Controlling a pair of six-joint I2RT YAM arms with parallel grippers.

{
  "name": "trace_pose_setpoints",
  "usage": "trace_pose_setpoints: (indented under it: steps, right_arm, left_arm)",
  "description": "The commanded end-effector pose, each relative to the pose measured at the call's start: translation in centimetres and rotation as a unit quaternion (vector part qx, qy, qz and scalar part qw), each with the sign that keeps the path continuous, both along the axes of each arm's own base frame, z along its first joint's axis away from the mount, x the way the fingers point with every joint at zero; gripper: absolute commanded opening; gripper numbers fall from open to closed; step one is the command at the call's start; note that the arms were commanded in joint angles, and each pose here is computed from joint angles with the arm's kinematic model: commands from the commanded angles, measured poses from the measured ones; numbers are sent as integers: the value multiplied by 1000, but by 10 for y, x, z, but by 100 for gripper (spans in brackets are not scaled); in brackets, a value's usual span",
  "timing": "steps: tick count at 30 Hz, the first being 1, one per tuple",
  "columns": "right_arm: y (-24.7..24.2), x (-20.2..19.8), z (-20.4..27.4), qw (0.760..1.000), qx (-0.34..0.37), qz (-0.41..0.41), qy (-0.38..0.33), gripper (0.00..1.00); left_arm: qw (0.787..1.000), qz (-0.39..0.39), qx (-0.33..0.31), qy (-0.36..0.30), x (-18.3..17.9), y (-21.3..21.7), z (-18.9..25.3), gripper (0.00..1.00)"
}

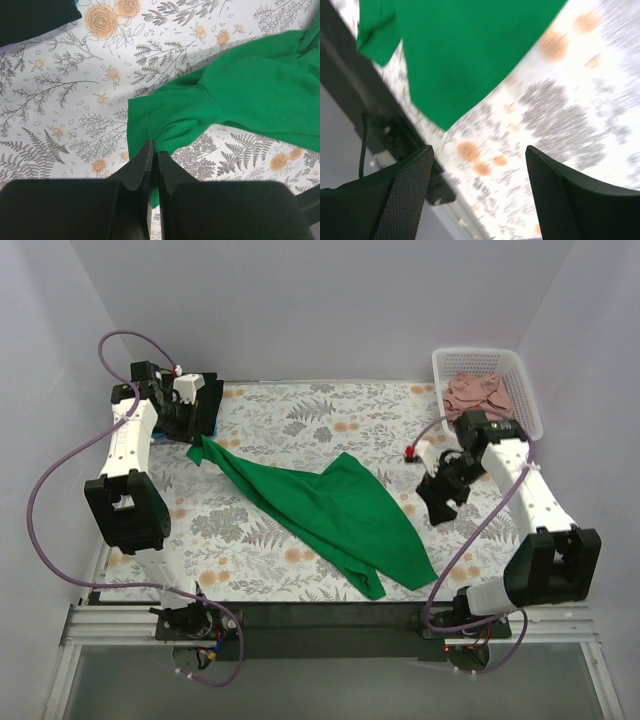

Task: Fold and stack the t-shirts
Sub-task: Flatten the tshirt out

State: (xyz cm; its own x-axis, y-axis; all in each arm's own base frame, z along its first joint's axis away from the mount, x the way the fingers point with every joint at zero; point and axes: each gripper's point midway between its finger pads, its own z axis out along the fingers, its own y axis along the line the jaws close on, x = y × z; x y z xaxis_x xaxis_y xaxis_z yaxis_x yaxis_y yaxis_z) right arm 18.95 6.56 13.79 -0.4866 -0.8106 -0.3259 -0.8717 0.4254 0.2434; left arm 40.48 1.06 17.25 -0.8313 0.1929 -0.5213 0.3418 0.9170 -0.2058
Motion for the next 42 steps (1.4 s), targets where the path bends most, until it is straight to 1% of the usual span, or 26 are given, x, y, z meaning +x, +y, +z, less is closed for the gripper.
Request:
trace_pose_setpoints:
  steps: [1, 2, 3, 4, 6, 8, 9, 10, 11, 12, 14, 15, 17, 18, 20, 21, 26, 29, 34, 36, 37, 38, 39, 40, 41, 42]
  right_arm:
    - [39, 63, 35, 994, 101, -10, -39, 81]
    - [49, 79, 39, 991, 121, -34, -34, 75]
    - [65, 105, 44, 986, 144, -81, -14, 69]
    - [74, 134, 43, 982, 158, -97, -39, 65]
    - [92, 174, 40, 978, 166, -112, -63, 58]
    - [111, 209, 44, 970, 176, -137, -102, 57]
    - [121, 221, 27, 972, 149, -146, -105, 57]
    - [130, 236, 36, 968, 154, -150, -126, 57]
    - [139, 247, 35, 965, 161, -156, -135, 57]
    - [149, 256, 23, 967, 145, -158, -140, 57]
    - [162, 271, 21, 963, 144, -163, -161, 57]
    - [167, 279, 9, 963, 135, -165, -163, 58]
    - [186, 283, 5, 964, 132, -155, -170, 59]
    - [194, 281, -11, 968, 116, -151, -162, 61]
    - [198, 277, -28, 972, 97, -144, -156, 66]
    - [201, 274, -41, 975, 81, -138, -155, 71]
    - [202, 262, -73, 980, 54, -130, -137, 71]
    - [205, 264, -79, 979, 58, -131, -142, 71]
    - [207, 263, -97, 981, 56, -134, -127, 66]
    - [205, 259, -108, 983, 48, -133, -117, 60]
    - [202, 253, -117, 984, 41, -134, -106, 57]
    - [201, 248, -119, 985, 38, -134, -100, 51]
    - [200, 244, -122, 986, 37, -133, -98, 50]
    - [193, 229, -136, 988, 24, -130, -81, 50]
    - [192, 224, -134, 988, 22, -127, -81, 49]
    - [190, 217, -139, 990, 16, -117, -78, 44]
  left_arm:
    - [1000, 0, -2, -3, 6, 1, 1, 0]
    - [1000, 0, -2, -2, 6, 1, 0, 0]
    - [1000, 0, -4, -1, 7, 1, 0, 0]
    - [1000, 0, -4, -3, 8, 1, 0, 0]
    - [1000, 0, -8, 1, 7, 0, 0, 0]
    - [1000, 1, -12, 6, 5, -2, -2, 0]
    - [1000, 0, -13, 7, 4, -2, -2, 0]
    - [1000, 1, -13, 6, 4, -3, -2, 0]
    - [1000, 0, -14, 8, 2, -3, -3, 0]
    - [1000, 1, -16, 8, 0, -4, -4, 0]
    - [1000, 0, -16, 8, -2, -5, -6, 0]
    - [1000, 0, -18, 14, -5, -5, -9, 0]
    - [1000, 1, -17, 16, -7, -5, -11, 0]
    - [1000, 0, -15, 16, -8, -5, -11, 0]
    - [1000, -1, -13, 15, -9, -4, -11, 0]
    - [1000, 0, -12, 13, -8, -4, -10, 0]
    - [1000, 1, -16, 16, -7, -5, -12, 0]
    - [1000, 1, -23, 19, -6, -7, -13, 0]
    - [1000, 1, -23, 20, -6, -7, -14, 0]
    - [1000, 2, -20, 18, -6, -6, -14, 0]
    - [1000, 2, -18, 16, -5, -5, -13, 0]
    - [1000, 2, -18, 14, -5, -5, -12, 0]
    - [1000, 1, -19, 13, -4, -6, -12, 0]
    - [1000, 2, -20, 15, -5, -6, -13, 0]
    - [1000, 3, -22, 16, -5, -6, -13, 0]
    - [1000, 2, -24, 18, -6, -7, -14, 0]
